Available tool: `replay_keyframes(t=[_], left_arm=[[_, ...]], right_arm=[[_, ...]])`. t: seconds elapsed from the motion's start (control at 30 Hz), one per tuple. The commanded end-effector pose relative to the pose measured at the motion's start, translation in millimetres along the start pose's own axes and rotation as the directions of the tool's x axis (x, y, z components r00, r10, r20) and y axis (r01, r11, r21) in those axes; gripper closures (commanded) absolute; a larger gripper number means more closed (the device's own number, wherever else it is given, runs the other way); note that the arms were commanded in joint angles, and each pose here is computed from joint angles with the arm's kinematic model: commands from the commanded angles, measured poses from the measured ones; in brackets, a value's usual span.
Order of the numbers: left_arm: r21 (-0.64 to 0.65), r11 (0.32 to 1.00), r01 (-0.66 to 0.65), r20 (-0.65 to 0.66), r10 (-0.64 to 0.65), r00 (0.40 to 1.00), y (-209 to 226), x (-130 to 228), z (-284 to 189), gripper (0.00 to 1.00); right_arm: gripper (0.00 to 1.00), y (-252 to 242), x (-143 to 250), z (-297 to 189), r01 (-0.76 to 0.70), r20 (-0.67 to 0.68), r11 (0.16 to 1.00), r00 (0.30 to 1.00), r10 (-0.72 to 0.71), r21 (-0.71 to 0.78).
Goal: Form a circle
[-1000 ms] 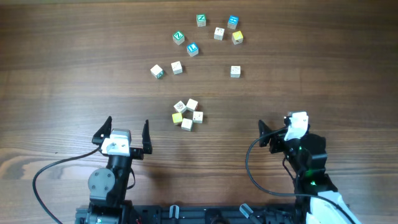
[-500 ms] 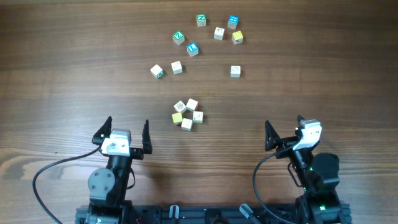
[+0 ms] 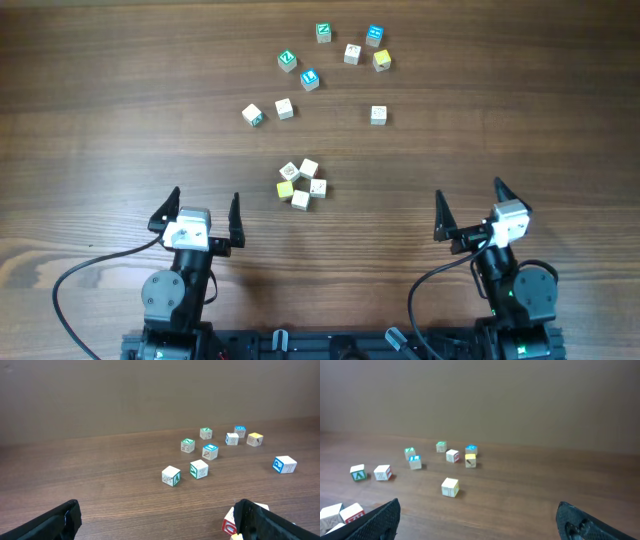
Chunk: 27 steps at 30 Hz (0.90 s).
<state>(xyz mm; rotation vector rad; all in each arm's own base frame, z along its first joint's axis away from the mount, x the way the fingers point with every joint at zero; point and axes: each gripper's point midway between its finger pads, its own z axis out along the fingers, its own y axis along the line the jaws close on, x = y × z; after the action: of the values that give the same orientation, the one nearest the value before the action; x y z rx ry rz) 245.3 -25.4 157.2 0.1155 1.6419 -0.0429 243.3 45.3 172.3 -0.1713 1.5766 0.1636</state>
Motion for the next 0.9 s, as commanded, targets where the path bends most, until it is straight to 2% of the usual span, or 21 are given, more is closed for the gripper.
replay_keyframes(t=[0.0, 0.87], left_arm=[[0.006, 1.000, -0.014, -0.001, 0.014, 1.000, -0.3, 0.8, -0.3, 0.00], [0.006, 1.000, -0.014, -0.001, 0.014, 1.000, -0.3, 0.8, -0.3, 0.00]], right_arm=[[0.00, -6.3, -3.2, -1.1, 0.020, 0.015, 0.999, 1.000, -0.021, 0.034], [0.00, -16.0, -3.4, -1.8, 0.019, 0.015, 0.997, 1.000, -0.020, 0.072]])
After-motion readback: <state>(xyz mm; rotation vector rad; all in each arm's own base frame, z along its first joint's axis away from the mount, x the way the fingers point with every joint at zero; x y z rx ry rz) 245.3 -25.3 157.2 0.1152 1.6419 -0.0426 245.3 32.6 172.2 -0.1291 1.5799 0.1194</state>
